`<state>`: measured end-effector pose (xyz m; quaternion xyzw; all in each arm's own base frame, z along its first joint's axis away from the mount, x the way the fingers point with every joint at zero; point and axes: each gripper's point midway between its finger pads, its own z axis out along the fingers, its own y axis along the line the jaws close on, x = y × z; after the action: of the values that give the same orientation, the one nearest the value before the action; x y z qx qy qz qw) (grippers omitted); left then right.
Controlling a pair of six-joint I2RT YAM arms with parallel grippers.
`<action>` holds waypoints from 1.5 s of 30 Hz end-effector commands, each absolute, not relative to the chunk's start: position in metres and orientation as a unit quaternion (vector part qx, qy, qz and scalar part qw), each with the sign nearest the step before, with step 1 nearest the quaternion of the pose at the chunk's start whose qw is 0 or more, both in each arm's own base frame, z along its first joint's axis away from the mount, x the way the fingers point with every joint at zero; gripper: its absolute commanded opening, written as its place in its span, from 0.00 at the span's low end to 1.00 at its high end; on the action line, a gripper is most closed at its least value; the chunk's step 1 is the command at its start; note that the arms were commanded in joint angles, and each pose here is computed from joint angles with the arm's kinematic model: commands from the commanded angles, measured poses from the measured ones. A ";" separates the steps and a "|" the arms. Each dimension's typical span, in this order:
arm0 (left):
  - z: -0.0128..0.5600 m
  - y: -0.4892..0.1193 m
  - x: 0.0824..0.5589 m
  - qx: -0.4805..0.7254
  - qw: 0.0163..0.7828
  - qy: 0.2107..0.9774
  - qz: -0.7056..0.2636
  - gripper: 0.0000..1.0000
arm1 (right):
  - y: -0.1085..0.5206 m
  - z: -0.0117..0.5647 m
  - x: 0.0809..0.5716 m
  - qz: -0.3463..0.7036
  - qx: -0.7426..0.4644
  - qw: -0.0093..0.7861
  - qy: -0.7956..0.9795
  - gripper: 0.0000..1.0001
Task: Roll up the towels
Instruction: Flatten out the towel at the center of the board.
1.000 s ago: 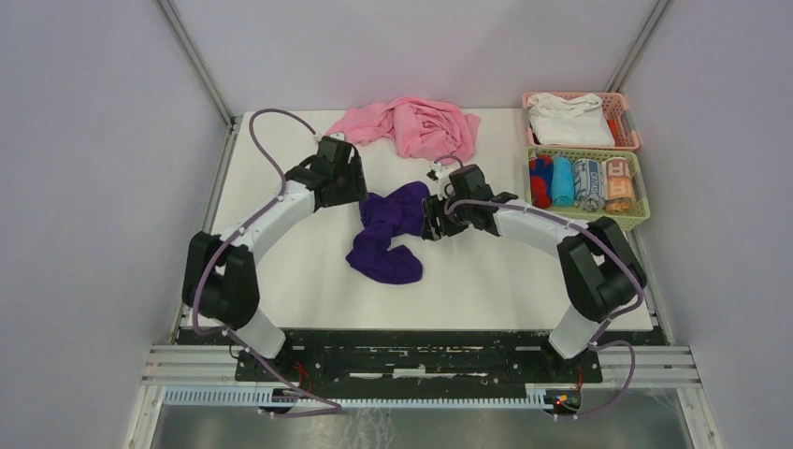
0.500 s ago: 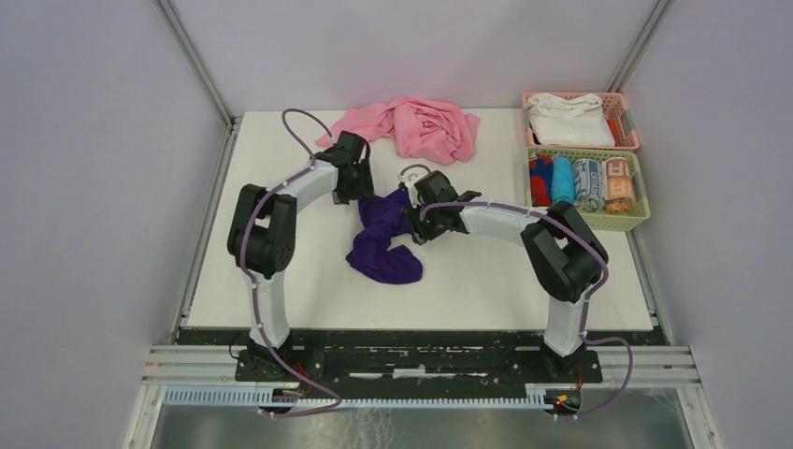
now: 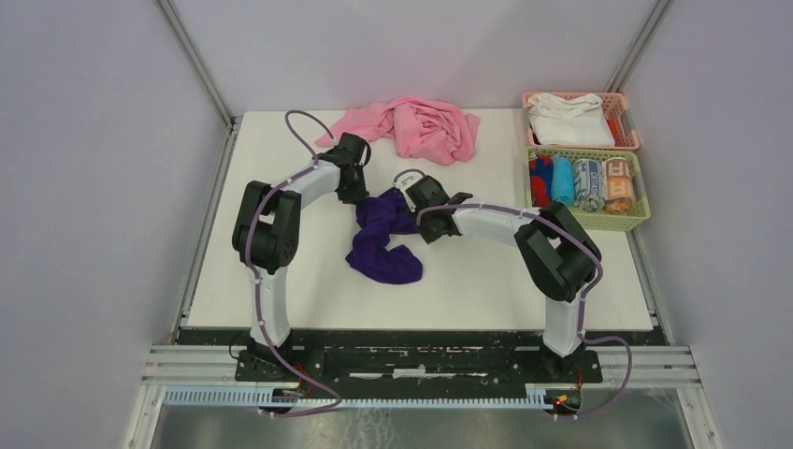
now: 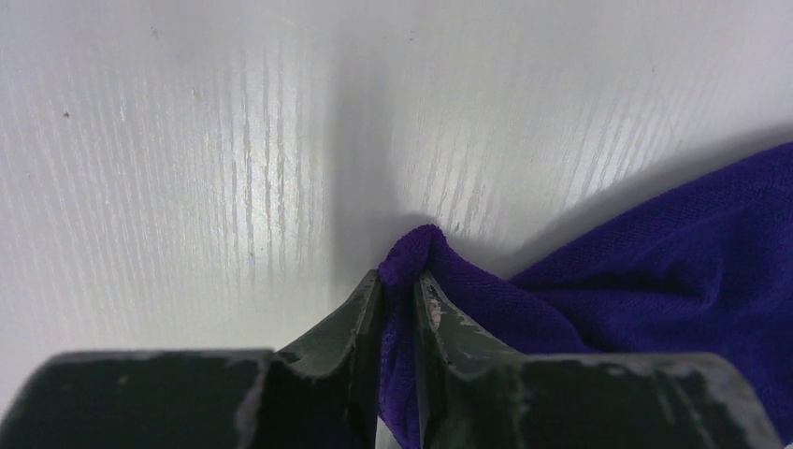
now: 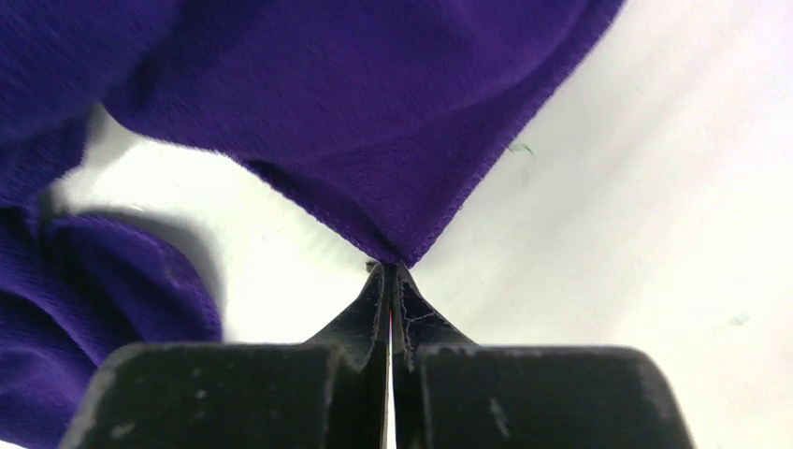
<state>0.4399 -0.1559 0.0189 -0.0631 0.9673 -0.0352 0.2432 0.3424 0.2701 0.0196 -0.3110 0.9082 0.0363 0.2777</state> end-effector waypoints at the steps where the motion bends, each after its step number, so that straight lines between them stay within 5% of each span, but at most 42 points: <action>1: 0.007 -0.151 0.445 -0.049 0.234 0.971 -0.018 0.21 | 0.232 0.057 0.343 -0.019 -0.280 0.304 0.910 0.00; 12: 0.079 -0.137 0.467 -0.052 0.313 0.948 -0.012 0.13 | 0.158 0.117 0.357 0.007 -0.116 0.348 0.930 0.00; 19: 0.133 -0.149 0.486 -0.048 0.359 0.932 -0.011 0.32 | 0.149 0.156 0.361 0.006 -0.086 0.386 0.918 0.00; 28: 0.140 -0.175 0.396 -0.040 0.355 0.934 0.002 0.58 | 0.135 0.166 0.359 -0.008 -0.075 0.398 0.914 0.00; 38: 0.112 -0.225 0.265 0.017 0.283 0.957 -0.066 0.63 | 0.129 0.163 0.356 -0.013 -0.071 0.398 0.914 0.00; 45: 0.060 -0.230 0.247 -0.005 0.256 0.964 -0.076 0.64 | 0.125 0.165 0.353 -0.011 -0.067 0.403 0.913 0.00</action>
<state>0.2395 -0.2197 0.0720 0.0486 0.9671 -0.0457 0.2453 0.3499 0.1315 0.1460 -0.0839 0.9248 -0.0101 0.3710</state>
